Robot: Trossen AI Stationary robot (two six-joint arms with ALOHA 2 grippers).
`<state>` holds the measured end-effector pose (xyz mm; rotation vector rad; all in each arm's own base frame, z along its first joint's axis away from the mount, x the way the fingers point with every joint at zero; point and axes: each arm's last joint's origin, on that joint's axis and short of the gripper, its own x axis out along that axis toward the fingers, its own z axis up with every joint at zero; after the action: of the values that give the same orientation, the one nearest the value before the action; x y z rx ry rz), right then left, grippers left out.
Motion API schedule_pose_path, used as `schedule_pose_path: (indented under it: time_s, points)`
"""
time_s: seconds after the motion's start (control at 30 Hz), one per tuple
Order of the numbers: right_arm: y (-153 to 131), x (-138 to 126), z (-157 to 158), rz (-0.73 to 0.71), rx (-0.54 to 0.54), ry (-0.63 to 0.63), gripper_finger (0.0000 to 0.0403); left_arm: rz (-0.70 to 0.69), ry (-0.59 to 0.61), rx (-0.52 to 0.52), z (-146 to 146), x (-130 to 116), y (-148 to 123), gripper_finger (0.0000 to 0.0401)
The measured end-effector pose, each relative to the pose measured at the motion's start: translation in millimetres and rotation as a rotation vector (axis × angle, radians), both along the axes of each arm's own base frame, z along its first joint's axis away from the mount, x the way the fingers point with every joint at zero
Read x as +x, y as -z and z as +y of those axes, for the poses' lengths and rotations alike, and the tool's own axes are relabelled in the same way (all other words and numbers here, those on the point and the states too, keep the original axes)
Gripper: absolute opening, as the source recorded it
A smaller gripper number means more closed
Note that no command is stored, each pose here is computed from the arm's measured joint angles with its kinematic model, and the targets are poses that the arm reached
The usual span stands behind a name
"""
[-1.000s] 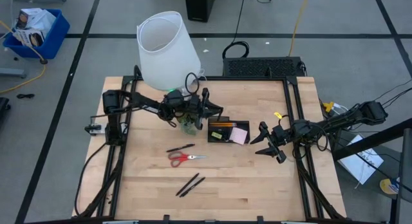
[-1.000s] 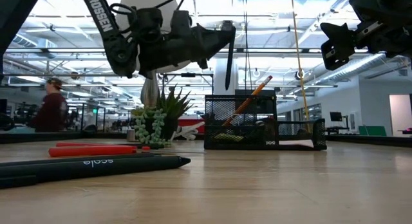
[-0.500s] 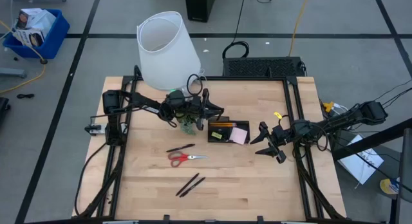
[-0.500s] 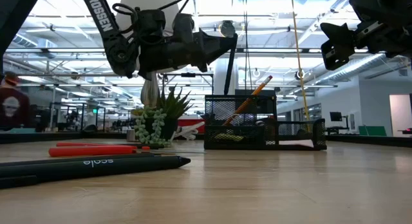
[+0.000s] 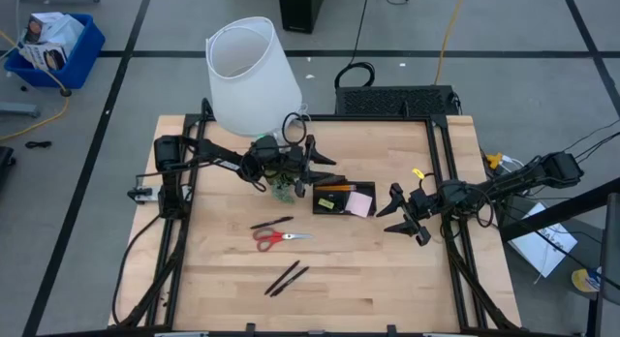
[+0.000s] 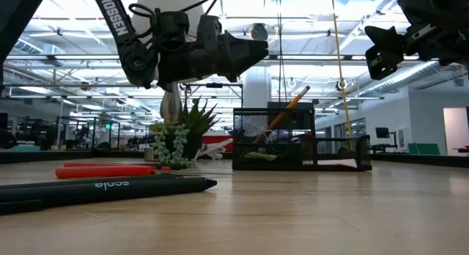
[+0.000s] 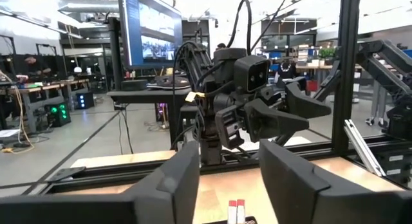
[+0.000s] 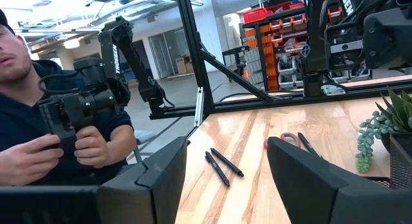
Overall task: Pick and place office supplies into organizer
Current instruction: Put the black pen into the desk organizer
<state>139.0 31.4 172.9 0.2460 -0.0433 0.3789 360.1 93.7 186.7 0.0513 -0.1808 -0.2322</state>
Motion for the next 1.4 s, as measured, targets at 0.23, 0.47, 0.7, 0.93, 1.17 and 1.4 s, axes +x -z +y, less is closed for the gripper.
schedule_pose_path:
  time_s: [0.23, 0.47, 0.7, 0.93, 1.17, 1.4]
  points:
    - [0, 0, 0, 0.0, 0.0, 0.0, 0.0212, 0.025, 0.043, -0.047, -6, 1, 1, 0.0187]
    - [0, 0, 0, 0.0, 0.0, 0.0, 0.0212, 0.112, 0.266, -0.023, -29, -4, 16, 0.0185]
    - [0, 0, 0, 0.0, 0.0, 0.0, 0.0211, 0.195, 0.293, -0.049, -57, -17, 39, 0.0184]
    - [0, 0, 0, 0.001, 0.0, 0.0, 0.0211, 0.328, 0.168, -0.098, -94, -24, 44, 0.0184]
    - [0, 0, 0, 0.0, 0.0, 0.0, 0.0212, 0.61, -0.017, -0.071, -136, -41, 22, 0.0184]
    - [0, 0, 0, 0.0, 0.0, 0.0, 0.0211, 0.986, -0.194, -0.066, -154, -89, 12, 0.0184]
